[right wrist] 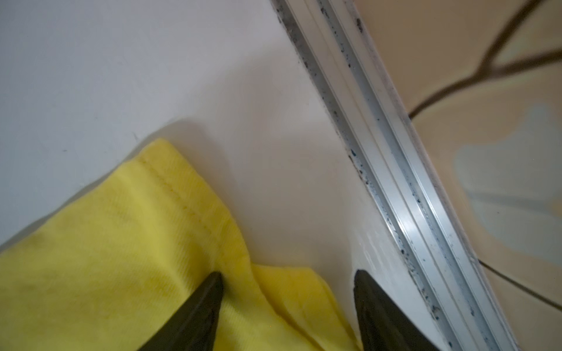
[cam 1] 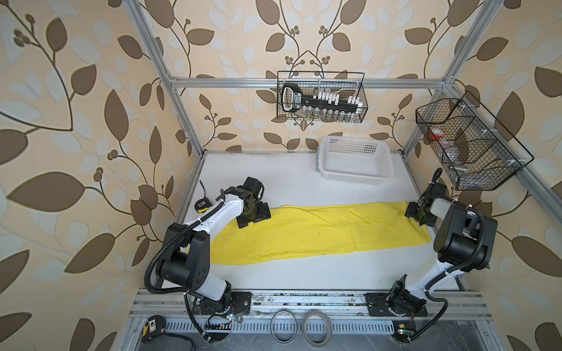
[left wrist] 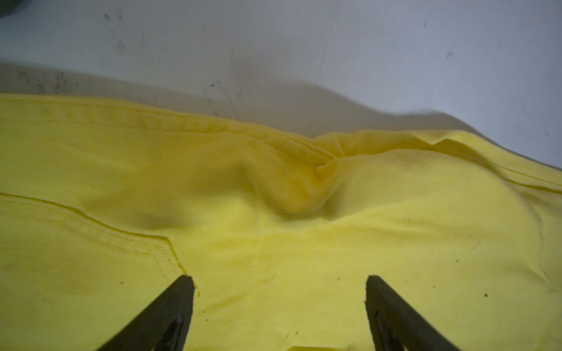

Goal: Fold and stack the trousers
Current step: Fold the trousers at the center of the table.

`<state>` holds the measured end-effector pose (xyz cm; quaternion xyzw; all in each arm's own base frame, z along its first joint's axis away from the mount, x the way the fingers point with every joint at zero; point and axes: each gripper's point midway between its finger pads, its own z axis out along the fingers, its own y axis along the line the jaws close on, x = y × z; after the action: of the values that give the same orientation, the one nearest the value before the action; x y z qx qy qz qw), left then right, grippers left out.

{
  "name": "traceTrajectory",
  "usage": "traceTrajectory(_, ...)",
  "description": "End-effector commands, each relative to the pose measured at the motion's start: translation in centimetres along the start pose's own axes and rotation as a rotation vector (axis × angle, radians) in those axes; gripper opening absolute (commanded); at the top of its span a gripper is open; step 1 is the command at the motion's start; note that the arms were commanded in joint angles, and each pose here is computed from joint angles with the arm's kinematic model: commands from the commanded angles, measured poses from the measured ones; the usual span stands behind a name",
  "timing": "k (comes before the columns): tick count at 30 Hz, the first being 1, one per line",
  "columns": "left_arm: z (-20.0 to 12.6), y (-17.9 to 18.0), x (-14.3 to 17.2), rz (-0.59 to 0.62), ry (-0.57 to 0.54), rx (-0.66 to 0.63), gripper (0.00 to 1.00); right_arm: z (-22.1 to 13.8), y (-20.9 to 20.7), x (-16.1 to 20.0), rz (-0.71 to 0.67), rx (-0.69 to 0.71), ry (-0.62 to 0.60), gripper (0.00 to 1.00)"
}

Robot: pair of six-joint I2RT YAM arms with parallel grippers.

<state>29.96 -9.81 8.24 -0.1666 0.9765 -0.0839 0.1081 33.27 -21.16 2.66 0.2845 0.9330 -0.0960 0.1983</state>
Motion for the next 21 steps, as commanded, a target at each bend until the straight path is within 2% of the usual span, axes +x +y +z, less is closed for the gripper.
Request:
traceTrajectory(1,-2.5,-0.7,-1.0,0.014,-0.044,0.044,0.9,0.8,0.5,2.3,0.006,-0.04,0.091,0.56)
traceTrajectory(4,-2.9,-0.6,-1.3,0.01,-0.053,0.049,0.9,0.7,1.0,2.3,0.018,-0.07,0.099,0.24)
traceTrajectory(6,-3.0,-0.3,-1.4,0.004,-0.054,0.046,0.9,0.2,1.0,2.2,0.022,-0.076,0.093,0.13)
traceTrajectory(9,-3.8,0.3,-1.6,-0.008,-0.079,0.047,0.9,-1.5,1.3,1.4,0.042,-0.095,0.052,0.03)
traceTrajectory(11,-3.9,0.8,-1.7,-0.015,-0.083,0.041,0.9,-2.8,1.5,0.8,0.075,-0.113,0.023,0.0)
traceTrajectory(18,-4.7,3.1,-2.5,-0.069,-0.11,0.022,0.9,-8.2,5.2,1.4,0.281,-0.366,-0.043,0.0)
traceTrajectory(21,-5.1,3.7,-2.7,-0.076,-0.124,0.013,0.9,-10.6,6.0,1.8,0.293,-0.359,-0.091,0.0)
